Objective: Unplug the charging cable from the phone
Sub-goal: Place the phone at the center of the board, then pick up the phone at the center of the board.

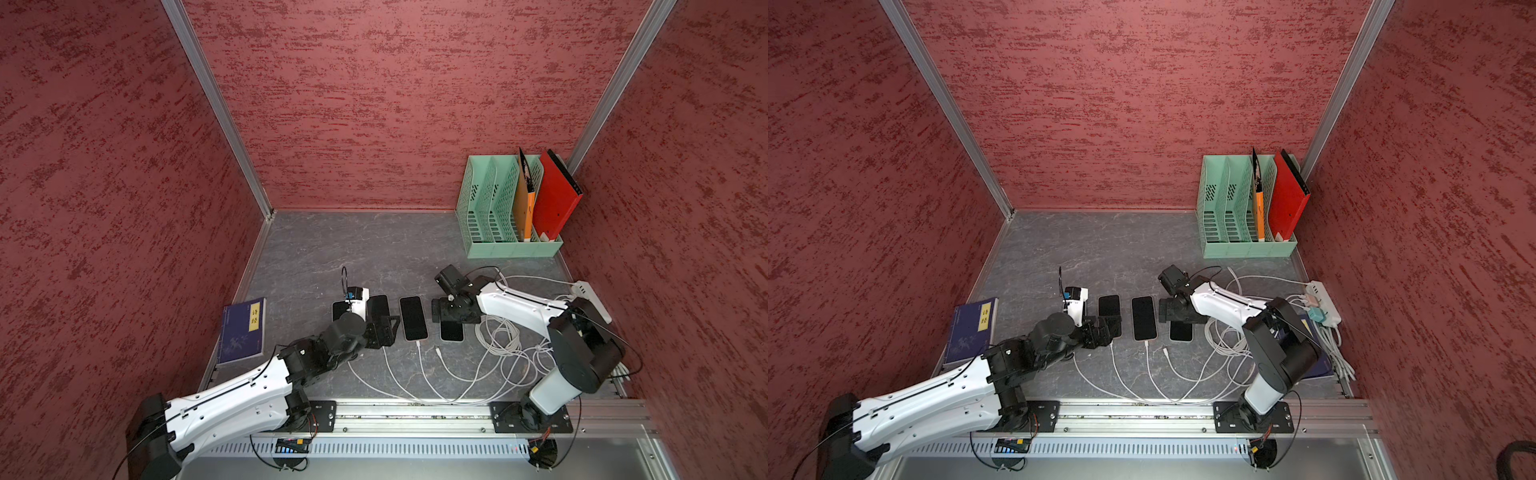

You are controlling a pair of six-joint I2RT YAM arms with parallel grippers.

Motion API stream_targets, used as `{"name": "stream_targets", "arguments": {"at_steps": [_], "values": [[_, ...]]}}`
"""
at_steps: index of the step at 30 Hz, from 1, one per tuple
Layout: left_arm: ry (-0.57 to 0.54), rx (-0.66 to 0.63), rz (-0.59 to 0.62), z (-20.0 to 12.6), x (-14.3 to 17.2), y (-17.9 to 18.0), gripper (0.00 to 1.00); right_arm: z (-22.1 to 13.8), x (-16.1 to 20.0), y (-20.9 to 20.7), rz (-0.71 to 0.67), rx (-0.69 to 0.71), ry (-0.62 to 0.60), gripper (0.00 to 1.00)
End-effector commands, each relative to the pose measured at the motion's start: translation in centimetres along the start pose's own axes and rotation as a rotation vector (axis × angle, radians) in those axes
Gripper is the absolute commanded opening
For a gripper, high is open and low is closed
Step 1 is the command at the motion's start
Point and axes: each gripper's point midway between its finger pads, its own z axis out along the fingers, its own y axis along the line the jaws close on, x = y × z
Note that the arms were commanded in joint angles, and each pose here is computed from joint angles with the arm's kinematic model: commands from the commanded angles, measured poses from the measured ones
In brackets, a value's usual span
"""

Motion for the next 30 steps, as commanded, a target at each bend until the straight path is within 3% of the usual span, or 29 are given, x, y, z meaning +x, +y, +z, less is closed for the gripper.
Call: {"name": "stream_targets", "arguments": {"at_steps": [1,9,14,19,23,30], "values": [[-0.033,0.012,-0.001,0.3,-0.6,-0.2,1.00,-3.6,-1.7,-0.4,0.021,0.053,-0.134,0.99],[-0.039,-0.059,-0.023,0.7,-0.5,1.3,1.00,-6.1,-2.0,-1.7,0.021,0.230,-0.256,0.98],[-0.024,-0.102,-0.049,1.0,-0.5,1.6,1.00,-7.5,-2.2,-0.5,0.078,0.081,-0.334,0.98],[0.025,-0.183,-0.089,1.0,0.1,3.3,1.00,-7.7,-1.5,4.3,0.027,-0.148,-0.242,0.98],[0.028,-0.164,-0.132,1.1,0.4,3.8,0.99,-7.7,-1.1,6.0,0.003,-0.166,-0.223,0.98],[0.065,-0.189,-0.087,1.2,0.9,3.9,0.97,-7.0,-0.4,6.7,-0.022,-0.182,-0.203,0.98]]}}
